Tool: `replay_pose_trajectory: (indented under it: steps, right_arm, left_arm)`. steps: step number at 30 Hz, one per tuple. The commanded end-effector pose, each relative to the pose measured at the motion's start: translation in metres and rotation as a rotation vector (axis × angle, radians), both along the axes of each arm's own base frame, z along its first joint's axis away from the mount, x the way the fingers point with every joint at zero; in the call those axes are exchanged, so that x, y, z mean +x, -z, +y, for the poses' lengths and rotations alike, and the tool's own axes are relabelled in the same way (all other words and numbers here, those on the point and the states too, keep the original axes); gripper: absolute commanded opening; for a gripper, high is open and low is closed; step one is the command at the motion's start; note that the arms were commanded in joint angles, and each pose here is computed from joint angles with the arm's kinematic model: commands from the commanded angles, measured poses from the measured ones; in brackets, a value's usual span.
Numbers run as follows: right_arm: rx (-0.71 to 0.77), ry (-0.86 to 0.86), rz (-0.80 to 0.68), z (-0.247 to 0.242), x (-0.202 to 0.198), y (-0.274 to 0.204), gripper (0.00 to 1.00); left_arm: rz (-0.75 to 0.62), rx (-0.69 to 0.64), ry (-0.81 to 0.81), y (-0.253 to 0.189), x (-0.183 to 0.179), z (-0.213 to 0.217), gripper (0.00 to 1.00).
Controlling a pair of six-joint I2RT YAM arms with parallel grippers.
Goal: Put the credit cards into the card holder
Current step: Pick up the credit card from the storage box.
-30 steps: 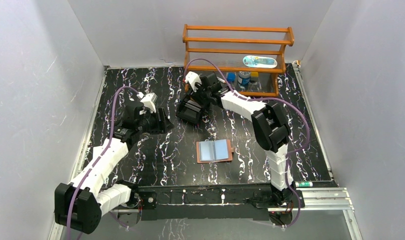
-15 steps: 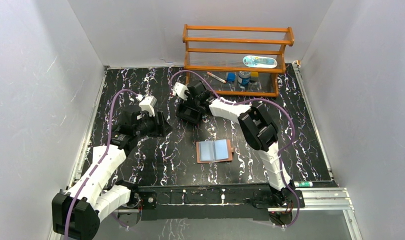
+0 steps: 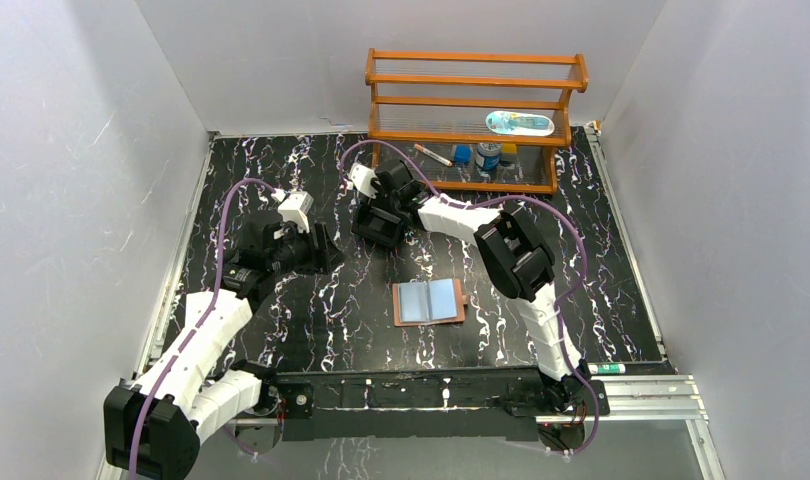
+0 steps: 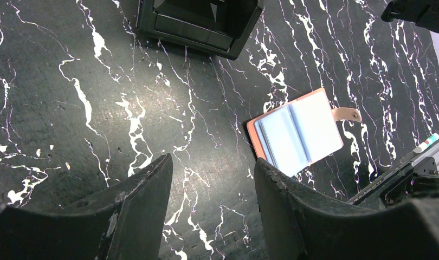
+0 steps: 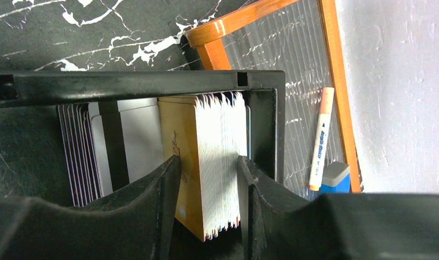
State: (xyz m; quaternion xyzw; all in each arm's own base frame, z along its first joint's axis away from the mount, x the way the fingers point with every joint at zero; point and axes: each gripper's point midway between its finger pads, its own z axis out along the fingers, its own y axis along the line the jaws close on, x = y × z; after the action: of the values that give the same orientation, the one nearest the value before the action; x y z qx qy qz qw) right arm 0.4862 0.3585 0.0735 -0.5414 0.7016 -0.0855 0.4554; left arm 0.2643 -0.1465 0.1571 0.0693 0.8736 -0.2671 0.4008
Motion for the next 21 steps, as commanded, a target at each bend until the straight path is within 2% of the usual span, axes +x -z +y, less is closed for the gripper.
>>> replay_pose_trajectory:
  steps: [1,10,21]
  right_arm:
    - [0.044,0.015,-0.049,0.007,0.014,-0.019,0.46]
    - [0.146,0.027,-0.075,0.011,0.015,-0.062,0.39]
    - [0.194,0.056,-0.068,0.007,0.017,-0.076,0.29]
  left_arm:
    - [-0.037,0.003,0.001,-0.006,0.0,0.002,0.56]
    - [-0.033,0.001,-0.002,-0.005,0.001,0.002,0.56]
    - [-0.032,0.0,-0.002,-0.005,0.0,0.001,0.56]
